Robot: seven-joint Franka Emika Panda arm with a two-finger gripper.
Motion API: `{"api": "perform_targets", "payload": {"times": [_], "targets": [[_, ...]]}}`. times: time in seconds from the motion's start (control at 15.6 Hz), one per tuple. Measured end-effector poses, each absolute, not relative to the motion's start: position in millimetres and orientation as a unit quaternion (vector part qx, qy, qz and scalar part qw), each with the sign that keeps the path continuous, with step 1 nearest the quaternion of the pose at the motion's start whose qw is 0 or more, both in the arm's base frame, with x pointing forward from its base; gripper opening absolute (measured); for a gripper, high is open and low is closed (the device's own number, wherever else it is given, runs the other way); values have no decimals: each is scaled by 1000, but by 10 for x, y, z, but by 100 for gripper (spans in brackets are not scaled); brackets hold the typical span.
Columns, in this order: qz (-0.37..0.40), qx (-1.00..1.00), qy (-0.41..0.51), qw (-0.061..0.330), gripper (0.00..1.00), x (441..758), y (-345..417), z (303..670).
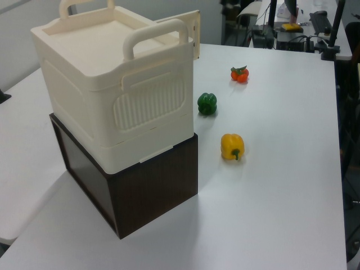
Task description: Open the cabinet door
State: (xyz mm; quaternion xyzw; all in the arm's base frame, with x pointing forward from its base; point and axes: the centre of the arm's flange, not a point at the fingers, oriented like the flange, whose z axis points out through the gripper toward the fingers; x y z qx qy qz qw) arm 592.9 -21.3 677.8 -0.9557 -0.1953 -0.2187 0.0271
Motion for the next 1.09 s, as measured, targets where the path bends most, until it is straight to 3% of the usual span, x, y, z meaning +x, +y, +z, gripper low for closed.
{"api": "perform_targets", "payload": {"times": [0.45, 0.71, 1.09], "targets": [[-74, -984, -145, 69, 100, 5250, -398, 6887], [-54, -995, -29, 81, 100, 5250, -155, 6848], [-76, -995, -14, 66, 100, 5541, 23, 6585]]}}
